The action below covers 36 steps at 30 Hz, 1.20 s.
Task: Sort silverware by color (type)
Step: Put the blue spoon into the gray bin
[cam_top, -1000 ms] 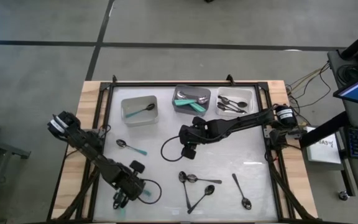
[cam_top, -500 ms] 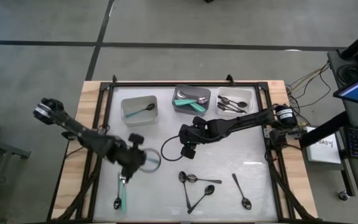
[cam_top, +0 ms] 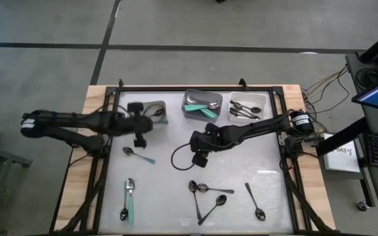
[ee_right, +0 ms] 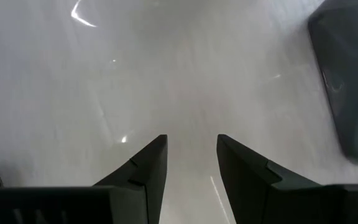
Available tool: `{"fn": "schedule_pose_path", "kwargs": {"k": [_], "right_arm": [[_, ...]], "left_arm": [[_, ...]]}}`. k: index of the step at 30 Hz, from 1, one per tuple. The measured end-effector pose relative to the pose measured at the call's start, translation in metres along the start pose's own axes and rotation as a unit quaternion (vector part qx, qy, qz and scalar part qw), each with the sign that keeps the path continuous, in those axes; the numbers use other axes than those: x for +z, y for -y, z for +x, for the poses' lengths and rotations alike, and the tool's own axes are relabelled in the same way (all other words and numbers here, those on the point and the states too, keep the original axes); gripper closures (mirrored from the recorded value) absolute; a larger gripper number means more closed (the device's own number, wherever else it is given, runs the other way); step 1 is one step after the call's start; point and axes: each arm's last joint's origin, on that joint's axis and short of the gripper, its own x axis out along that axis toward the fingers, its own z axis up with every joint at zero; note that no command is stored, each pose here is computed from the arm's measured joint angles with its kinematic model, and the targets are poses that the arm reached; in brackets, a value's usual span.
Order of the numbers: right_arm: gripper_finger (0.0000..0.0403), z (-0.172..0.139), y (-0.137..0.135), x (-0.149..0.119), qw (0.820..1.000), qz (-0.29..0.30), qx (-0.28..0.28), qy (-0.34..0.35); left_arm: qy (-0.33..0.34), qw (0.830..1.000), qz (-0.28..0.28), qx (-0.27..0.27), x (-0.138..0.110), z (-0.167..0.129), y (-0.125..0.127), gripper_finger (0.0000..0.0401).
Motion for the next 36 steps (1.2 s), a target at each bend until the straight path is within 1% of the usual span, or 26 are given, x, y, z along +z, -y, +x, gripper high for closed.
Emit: {"fn": "schedule_pose_path", "kwargs": {"k": [2, 6, 10, 12, 15, 17, 21, 24, 27, 29, 33, 36], "right_arm": [[0.0271, 0.000, 0.000, -0.002, 1.000, 0.013, -0.004, -0.009], [0.0271, -0.002, -0.005, -0.007, 1.000, 0.012, -0.005, -0.019], [0.0271, -0.003, -0.010, -0.010, 1.000, -0.002, -0.007, -0.017], [0.0271, -0.002, -0.011, -0.013, 1.000, -0.011, -0.014, -0.017], [0.0271, 0.001, -0.010, -0.017, 0.999, -0.017, -0.030, -0.019], [0.0271, 0.003, -0.008, -0.019, 0.999, -0.023, -0.036, -0.025], [0.0271, 0.006, -0.007, -0.024, 0.997, -0.048, -0.040, -0.035], [0.0271, 0.008, -0.006, -0.026, 0.997, -0.059, -0.042, -0.039], [0.0271, 0.008, -0.003, -0.024, 0.995, -0.080, -0.045, -0.038], [0.0271, 0.009, 0.000, -0.023, 0.994, -0.090, -0.059, -0.034], [0.0271, 0.011, 0.008, -0.019, 0.992, -0.092, -0.085, -0.028], [0.0271, 0.013, 0.015, -0.017, 0.992, -0.079, -0.090, -0.029]], "left_arm": [[-0.013, 1.000, -0.014, 0.014, -0.003, 0.004, -0.011, 0.0401], [-0.042, 0.997, -0.045, 0.036, -0.009, 0.016, -0.029, 0.0401], [-0.065, 0.994, -0.078, 0.035, -0.015, 0.032, -0.041, 0.0401], [-0.084, 0.992, -0.087, 0.026, -0.019, 0.041, -0.044, 0.0401], [-0.097, 0.990, -0.099, 0.029, -0.022, 0.052, -0.048, 0.0401], [-0.099, 0.990, -0.100, 0.029, -0.021, 0.056, -0.049, 0.0401], [-0.088, 0.993, -0.079, 0.002, -0.019, 0.058, -0.047, 0.0401], [-0.082, 0.994, -0.074, -0.012, -0.019, 0.058, -0.047, 0.0401], [-0.081, 0.994, -0.074, -0.012, -0.020, 0.058, -0.048, 0.0401], [-0.081, 0.994, -0.072, -0.012, -0.020, 0.058, -0.048, 0.0401], [-0.082, 0.994, -0.074, -0.011, -0.020, 0.058, -0.049, 0.0401], [-0.083, 0.994, -0.076, -0.010, -0.021, 0.058, -0.049, 0.0401]]}}
